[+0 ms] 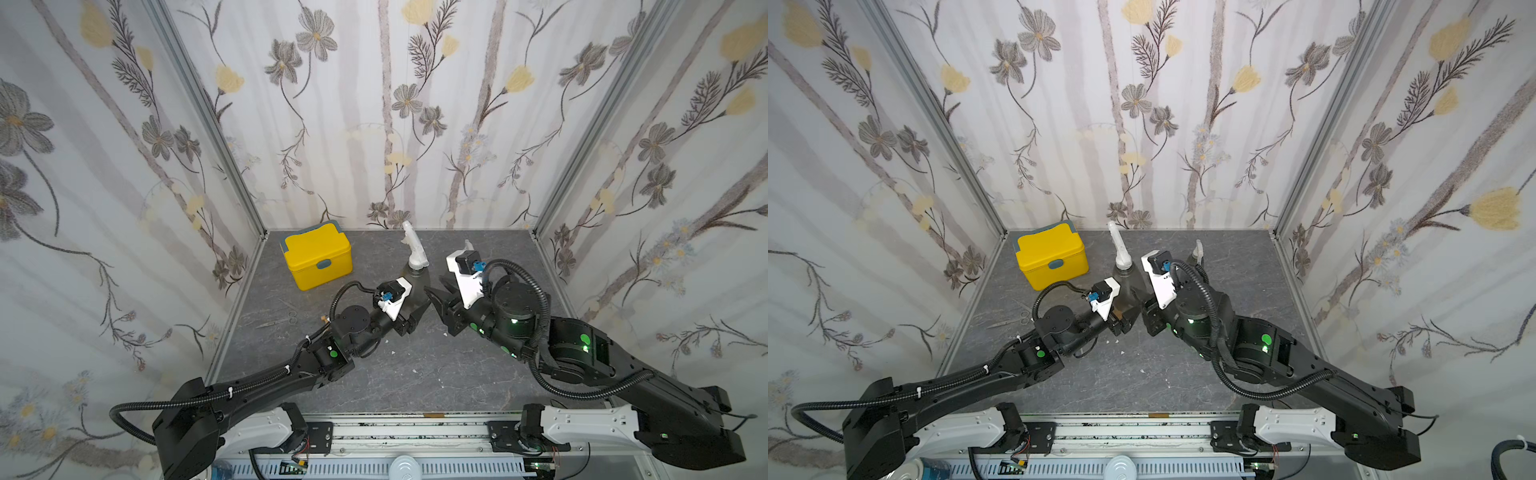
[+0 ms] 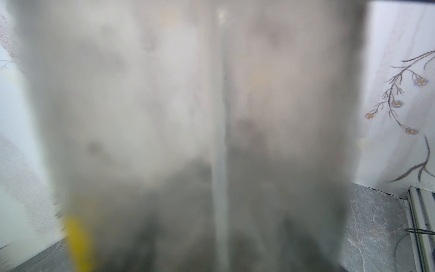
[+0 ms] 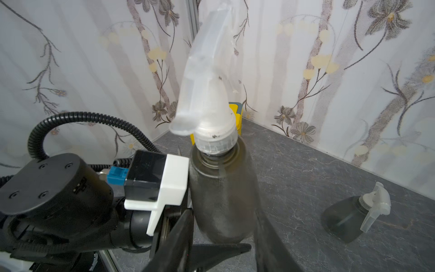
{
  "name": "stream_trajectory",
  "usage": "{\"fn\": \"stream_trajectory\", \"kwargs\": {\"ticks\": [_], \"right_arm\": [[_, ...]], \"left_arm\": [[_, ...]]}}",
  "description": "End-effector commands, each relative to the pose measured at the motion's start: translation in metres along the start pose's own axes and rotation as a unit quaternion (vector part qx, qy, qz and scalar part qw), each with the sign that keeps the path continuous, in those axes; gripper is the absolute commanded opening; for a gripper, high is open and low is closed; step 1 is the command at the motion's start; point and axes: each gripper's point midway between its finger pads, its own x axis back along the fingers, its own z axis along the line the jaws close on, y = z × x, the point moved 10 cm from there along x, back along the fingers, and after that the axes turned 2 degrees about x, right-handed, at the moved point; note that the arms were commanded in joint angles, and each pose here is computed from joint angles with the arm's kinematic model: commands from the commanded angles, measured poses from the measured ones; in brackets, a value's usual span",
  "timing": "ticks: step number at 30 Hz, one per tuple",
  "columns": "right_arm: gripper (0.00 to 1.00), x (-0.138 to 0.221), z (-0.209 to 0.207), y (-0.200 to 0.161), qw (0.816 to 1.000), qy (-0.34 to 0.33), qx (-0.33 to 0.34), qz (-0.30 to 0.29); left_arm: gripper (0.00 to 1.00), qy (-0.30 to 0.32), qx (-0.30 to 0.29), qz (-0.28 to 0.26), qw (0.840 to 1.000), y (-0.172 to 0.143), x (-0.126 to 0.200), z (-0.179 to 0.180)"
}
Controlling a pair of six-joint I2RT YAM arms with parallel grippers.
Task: Attach spray nozzles to spray bottles
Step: Screw the spray nozzle on the spray bottle.
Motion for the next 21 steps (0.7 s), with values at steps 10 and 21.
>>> {"fn": "stream_trajectory", "kwargs": {"ticks": [10, 21], "right_arm": [[0.55, -0.006, -0.033, 0.031, 0.969, 0.23, 0.05, -0.081], [0.51, -0.032, -0.047, 0.035, 0.977, 0.198, 0.042, -0.074]], "left_arm": [[0.69, -0.054, 0.002, -0.03, 0.998, 0.011, 0.001, -0.007], [0.69, -0.062, 0.0, -0.032, 0.998, 0.012, 0.002, -0.008]]}}
